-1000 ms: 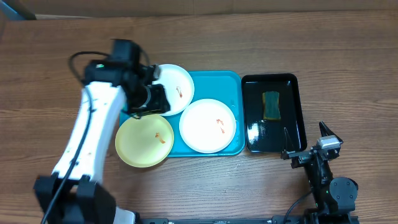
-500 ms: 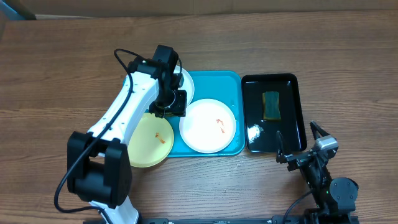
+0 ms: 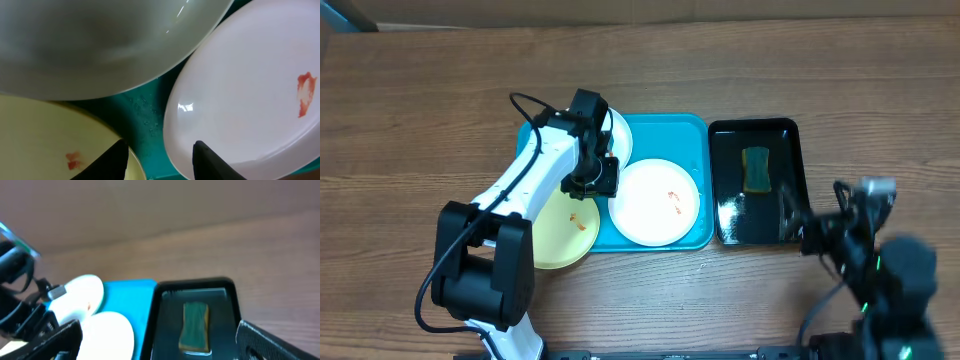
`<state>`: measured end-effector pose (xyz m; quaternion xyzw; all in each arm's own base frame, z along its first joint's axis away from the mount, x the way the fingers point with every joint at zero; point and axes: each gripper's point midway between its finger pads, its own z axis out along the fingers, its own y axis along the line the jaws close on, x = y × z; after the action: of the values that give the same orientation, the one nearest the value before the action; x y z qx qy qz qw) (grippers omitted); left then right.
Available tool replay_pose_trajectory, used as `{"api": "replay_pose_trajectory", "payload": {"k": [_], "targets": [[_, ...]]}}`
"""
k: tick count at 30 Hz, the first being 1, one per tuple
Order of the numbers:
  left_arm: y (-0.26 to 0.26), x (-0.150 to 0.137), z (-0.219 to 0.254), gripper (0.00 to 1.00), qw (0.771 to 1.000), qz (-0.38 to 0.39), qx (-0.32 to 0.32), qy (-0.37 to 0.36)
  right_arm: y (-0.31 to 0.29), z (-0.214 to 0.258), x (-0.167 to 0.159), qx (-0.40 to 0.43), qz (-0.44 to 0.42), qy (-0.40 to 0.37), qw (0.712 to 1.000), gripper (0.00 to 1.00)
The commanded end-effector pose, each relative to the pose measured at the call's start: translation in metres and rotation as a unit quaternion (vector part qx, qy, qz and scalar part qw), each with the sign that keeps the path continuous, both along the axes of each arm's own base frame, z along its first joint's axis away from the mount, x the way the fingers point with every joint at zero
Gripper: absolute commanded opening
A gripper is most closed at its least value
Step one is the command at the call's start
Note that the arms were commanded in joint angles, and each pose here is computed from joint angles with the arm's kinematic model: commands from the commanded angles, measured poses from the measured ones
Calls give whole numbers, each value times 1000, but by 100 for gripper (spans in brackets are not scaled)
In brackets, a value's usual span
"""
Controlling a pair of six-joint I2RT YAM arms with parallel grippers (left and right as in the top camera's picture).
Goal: Clean dirty plates on tray and stack at the side
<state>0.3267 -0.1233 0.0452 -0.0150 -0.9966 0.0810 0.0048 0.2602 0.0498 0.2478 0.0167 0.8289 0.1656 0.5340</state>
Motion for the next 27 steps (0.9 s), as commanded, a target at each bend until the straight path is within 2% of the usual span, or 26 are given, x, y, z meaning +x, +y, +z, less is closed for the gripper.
{"api": "replay_pose_trajectory", "payload": {"k": [1,6,9,12,16,19,23,27], "targets": [[0,-3,-14,43,1000,1,5,2,-2,25,29,-15,-6,58,998,100],[-4,-2,-16,37,1000,0,-7,0,0,31,59,-20,-2,178,984,100],[-7,0,-18,37,1000,2,-13,-6,0,15,63,-25,-1,256,966,100],[-9,-1,-22,32,1000,-1,-14,-9,-1,-15,67,-30,-3,313,949,100],[-11,-2,-30,28,1000,-3,-17,-15,-10,-60,76,-49,-25,383,922,86],[-11,-1,-31,27,1000,-4,-18,-19,-8,-88,82,-52,-22,420,906,85],[-13,3,-31,17,999,-4,-22,-27,0,-123,88,-63,-11,462,885,84],[-14,6,-30,16,999,-5,-24,-34,4,-163,90,-98,-11,503,859,80]]}}
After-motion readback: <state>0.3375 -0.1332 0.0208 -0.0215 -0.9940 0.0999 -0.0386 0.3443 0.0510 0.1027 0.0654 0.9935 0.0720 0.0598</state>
